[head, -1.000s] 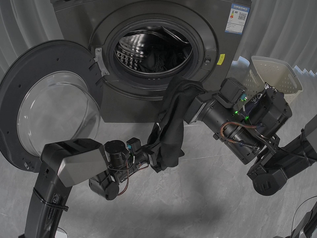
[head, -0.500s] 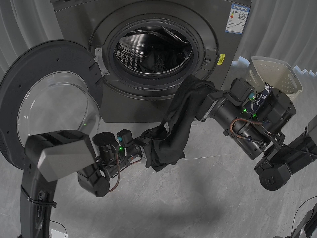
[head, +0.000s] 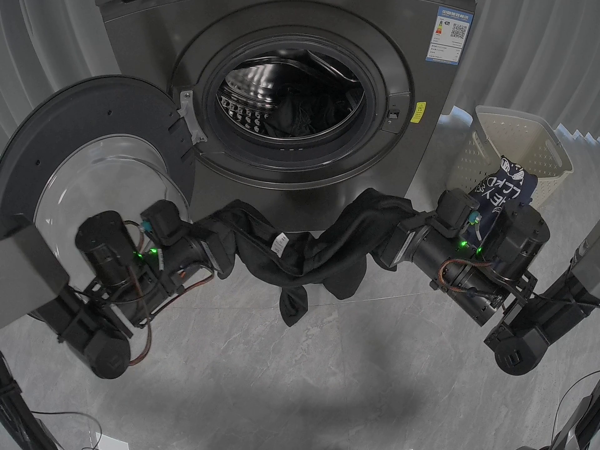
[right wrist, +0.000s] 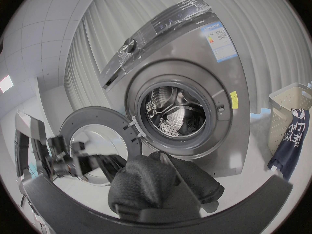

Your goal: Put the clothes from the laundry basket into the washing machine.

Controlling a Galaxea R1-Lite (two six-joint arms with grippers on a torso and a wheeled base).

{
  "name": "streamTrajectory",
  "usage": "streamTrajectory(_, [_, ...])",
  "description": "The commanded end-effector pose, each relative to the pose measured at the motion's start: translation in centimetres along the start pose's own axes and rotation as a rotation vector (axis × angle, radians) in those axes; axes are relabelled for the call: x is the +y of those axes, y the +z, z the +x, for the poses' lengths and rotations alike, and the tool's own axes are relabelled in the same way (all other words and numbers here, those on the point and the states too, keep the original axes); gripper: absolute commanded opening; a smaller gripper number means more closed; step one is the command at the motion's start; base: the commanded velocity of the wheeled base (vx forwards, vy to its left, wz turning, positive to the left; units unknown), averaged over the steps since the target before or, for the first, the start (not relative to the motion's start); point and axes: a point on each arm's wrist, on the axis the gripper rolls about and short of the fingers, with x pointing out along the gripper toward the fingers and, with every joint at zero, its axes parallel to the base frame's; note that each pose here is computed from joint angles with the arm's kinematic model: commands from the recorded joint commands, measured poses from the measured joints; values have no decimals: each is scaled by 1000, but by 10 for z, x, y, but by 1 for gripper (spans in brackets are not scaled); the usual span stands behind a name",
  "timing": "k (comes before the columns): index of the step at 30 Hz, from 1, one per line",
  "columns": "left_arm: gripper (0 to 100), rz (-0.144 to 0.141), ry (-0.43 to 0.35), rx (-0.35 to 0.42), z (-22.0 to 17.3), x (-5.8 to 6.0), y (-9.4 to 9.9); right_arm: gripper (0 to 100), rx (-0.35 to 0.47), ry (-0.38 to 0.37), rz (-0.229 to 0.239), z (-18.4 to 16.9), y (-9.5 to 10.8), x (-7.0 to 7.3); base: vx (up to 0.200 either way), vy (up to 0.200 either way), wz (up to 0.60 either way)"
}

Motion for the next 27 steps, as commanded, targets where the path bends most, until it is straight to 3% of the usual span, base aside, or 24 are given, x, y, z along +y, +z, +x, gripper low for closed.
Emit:
streamTrajectory(1, [0,12,-32,-131,-39,-20,53,0,86,-19,-3,-1,-27,-6,0,0,0])
streamTrajectory(10, [0,35,-80,-286,-43,-34,94,0,152,-16,-6,1,-50,-6,0,0,0])
streamTrajectory(11, [0,33,-79,-288,-43,-34,94,100,155,-18,-6,1,-50,-6,0,0,0])
streamTrajectory(14, [0,35,-80,-297,-43,-34,96,100,213,-22,-15,2,-70,-8,0,0,0])
streamTrajectory(15, [0,36,-81,-305,-41,-35,98,100,276,-28,-22,-5,-83,-10,0,0,0])
streamTrajectory(17, [0,34,-82,-306,-41,-35,98,100,302,-21,-23,-9,-89,-10,0,0,0])
streamTrajectory(19, [0,36,-81,-311,-42,-35,100,100,386,0,-24,-21,-108,-5,0,0,0])
streamTrajectory(27, [0,32,-83,-315,-41,-35,101,100,511,48,-34,-39,-133,5,0,0,0])
